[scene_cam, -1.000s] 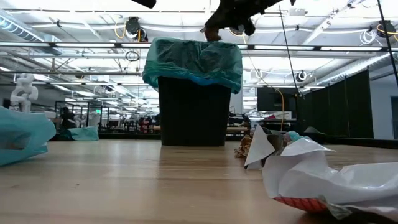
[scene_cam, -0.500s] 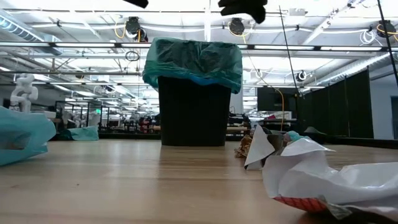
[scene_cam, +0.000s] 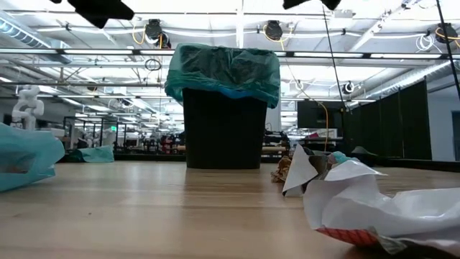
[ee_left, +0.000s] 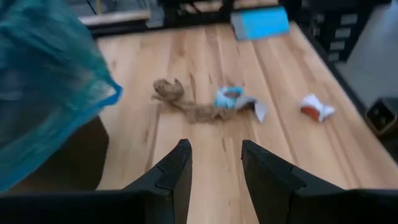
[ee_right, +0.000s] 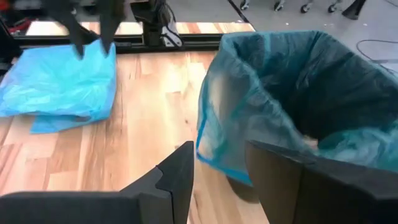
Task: Place trash/remove bag and relplace
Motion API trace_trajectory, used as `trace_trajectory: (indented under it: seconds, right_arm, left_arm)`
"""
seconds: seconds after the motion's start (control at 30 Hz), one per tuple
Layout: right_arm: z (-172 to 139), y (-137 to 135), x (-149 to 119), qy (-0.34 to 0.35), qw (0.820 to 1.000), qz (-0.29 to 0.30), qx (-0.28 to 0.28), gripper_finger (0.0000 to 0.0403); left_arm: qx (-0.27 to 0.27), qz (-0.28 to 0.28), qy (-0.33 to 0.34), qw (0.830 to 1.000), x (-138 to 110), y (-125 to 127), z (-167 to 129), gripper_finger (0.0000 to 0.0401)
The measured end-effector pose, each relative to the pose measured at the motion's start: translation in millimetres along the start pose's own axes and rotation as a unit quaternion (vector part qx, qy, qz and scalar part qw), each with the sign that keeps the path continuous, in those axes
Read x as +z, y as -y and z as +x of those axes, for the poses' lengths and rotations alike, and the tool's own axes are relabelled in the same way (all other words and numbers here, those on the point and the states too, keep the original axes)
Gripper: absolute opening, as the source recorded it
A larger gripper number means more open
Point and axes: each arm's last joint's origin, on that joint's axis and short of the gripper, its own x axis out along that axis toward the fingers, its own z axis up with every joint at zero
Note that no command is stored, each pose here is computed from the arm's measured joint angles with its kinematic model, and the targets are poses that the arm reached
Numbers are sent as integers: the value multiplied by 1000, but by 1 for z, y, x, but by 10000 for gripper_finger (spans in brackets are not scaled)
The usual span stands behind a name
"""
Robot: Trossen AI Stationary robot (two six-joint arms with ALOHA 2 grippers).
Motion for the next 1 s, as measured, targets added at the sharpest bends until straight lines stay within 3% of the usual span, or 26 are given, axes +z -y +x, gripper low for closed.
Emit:
trace_trajectory:
  seconds: [0.27, 0.53, 0.63, 1.0]
  right_arm:
    - [-3, -25, -73, 2, 997, 74, -6, 134]
    - [8, -39, -151, 9, 986, 164, -17, 134]
    - [14, -35, -172, 8, 981, 190, -35, 134]
    - [41, -24, -194, 11, 976, 197, -88, 134]
  left_arm:
    - [2, -29, 50, 998, -14, -17, -23, 136]
    - [86, -23, 54, 995, -19, -26, -27, 136]
    - [87, -24, 55, 994, -19, -26, -27, 136]
    - [88, -28, 58, 994, -18, -26, -27, 136]
